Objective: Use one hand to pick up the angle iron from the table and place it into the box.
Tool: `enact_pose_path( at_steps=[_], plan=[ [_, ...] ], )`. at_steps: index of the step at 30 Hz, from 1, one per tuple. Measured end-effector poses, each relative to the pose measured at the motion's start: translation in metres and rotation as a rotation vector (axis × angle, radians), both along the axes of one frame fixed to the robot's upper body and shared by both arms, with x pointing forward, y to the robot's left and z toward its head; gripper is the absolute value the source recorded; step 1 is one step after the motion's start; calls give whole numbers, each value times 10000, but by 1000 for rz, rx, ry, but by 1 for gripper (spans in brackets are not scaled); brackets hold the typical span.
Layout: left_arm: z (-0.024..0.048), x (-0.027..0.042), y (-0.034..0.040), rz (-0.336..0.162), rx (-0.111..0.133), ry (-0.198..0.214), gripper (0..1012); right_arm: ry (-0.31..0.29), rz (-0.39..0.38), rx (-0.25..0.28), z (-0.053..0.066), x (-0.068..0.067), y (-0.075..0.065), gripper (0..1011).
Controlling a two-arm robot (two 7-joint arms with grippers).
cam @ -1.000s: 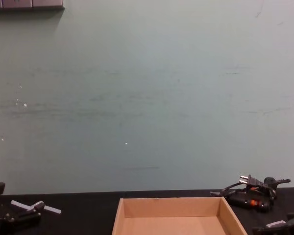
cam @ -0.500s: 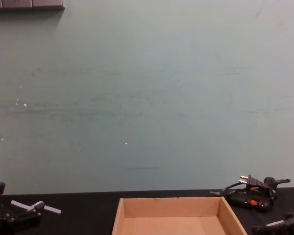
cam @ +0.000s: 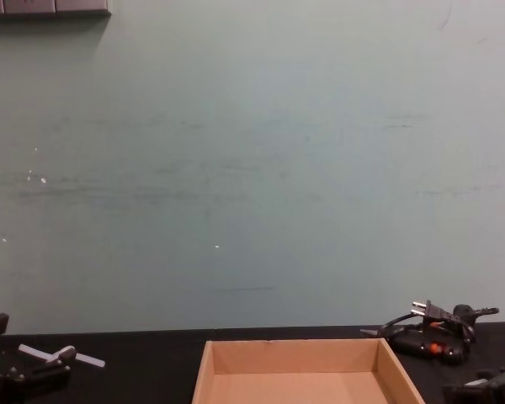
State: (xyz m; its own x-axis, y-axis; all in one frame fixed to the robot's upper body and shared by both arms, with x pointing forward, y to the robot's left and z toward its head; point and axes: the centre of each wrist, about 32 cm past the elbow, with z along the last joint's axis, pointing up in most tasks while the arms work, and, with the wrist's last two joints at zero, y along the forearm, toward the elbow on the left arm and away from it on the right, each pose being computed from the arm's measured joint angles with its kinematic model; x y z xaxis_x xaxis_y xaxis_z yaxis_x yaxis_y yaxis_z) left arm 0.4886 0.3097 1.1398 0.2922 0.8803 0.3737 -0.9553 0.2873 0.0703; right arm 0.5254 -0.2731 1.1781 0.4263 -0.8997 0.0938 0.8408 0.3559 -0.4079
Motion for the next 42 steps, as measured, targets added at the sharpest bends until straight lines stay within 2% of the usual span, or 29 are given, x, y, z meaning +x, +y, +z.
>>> enact_pose_path(
  at_steps=[2,5,11,19,28,36,42],
  plan=[
    [0,0,0,0,0,0,1005,0,0,0,0,0,0,510],
    [0,0,0,0,0,0,1005,0,0,-1,0,0,-1,452],
    [0,0,0,0,0,0,1005,0,-1,-2,1,-2,-1,450],
    [0,0,0,0,0,0,1005,-34,14,-18,52,-123,35,450],
    [0,0,0,0,0,0,1005,-92,26,-29,261,-230,58,449],
    [0,0,0,0,0,0,1005,-136,67,-26,475,-308,165,450],
    [0,0,0,0,0,0,1005,-158,109,-12,602,-290,267,449]
  ],
)
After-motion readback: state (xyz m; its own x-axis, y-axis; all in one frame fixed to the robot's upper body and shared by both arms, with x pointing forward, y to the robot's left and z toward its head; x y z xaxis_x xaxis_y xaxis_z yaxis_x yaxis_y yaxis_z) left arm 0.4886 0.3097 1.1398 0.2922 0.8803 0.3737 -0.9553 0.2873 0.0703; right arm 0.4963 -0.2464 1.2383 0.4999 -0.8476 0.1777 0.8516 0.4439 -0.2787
